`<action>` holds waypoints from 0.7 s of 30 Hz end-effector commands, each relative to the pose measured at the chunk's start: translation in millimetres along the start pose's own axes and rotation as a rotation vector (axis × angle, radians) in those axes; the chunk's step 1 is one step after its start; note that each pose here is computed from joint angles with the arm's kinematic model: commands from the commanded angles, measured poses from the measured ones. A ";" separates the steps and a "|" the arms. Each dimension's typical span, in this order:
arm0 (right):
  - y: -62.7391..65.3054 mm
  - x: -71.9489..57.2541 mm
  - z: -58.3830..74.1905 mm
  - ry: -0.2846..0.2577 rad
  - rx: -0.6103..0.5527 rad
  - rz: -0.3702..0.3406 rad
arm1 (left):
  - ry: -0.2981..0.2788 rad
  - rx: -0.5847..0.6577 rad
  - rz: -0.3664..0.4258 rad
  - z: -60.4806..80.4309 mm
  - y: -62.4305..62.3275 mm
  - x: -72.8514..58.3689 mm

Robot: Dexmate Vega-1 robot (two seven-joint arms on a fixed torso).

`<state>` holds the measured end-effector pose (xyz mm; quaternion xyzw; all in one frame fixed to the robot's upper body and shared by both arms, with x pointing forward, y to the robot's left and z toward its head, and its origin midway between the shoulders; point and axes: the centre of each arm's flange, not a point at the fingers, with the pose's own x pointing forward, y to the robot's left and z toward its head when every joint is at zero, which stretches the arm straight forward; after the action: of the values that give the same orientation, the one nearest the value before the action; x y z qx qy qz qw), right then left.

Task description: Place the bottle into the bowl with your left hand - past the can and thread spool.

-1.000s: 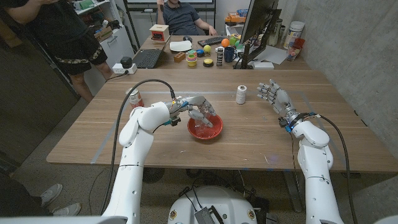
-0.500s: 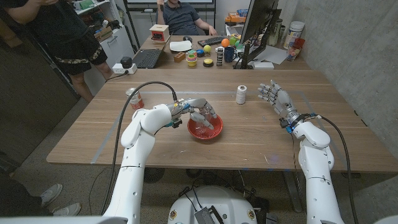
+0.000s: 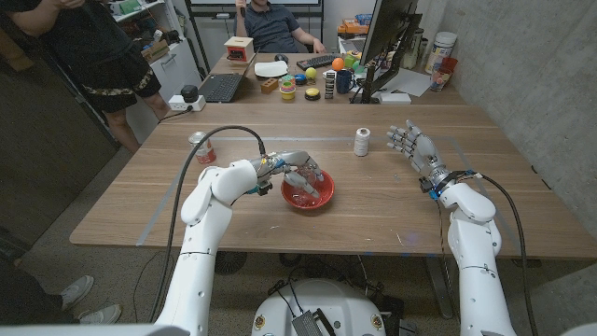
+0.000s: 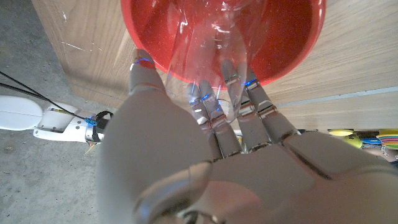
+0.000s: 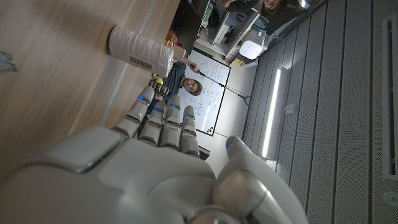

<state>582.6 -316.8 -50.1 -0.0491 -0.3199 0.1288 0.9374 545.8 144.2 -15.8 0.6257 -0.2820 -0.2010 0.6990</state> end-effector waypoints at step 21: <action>-2.1 -3.5 1.9 -0.001 -0.002 -0.003 | 0.006 0.013 -0.031 4.1 -3.7 -3.3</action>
<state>580.1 -318.4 -50.3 -0.0480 -0.3213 0.1277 0.9371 542.7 142.4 -19.3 0.6337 -0.2767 -0.2044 0.6929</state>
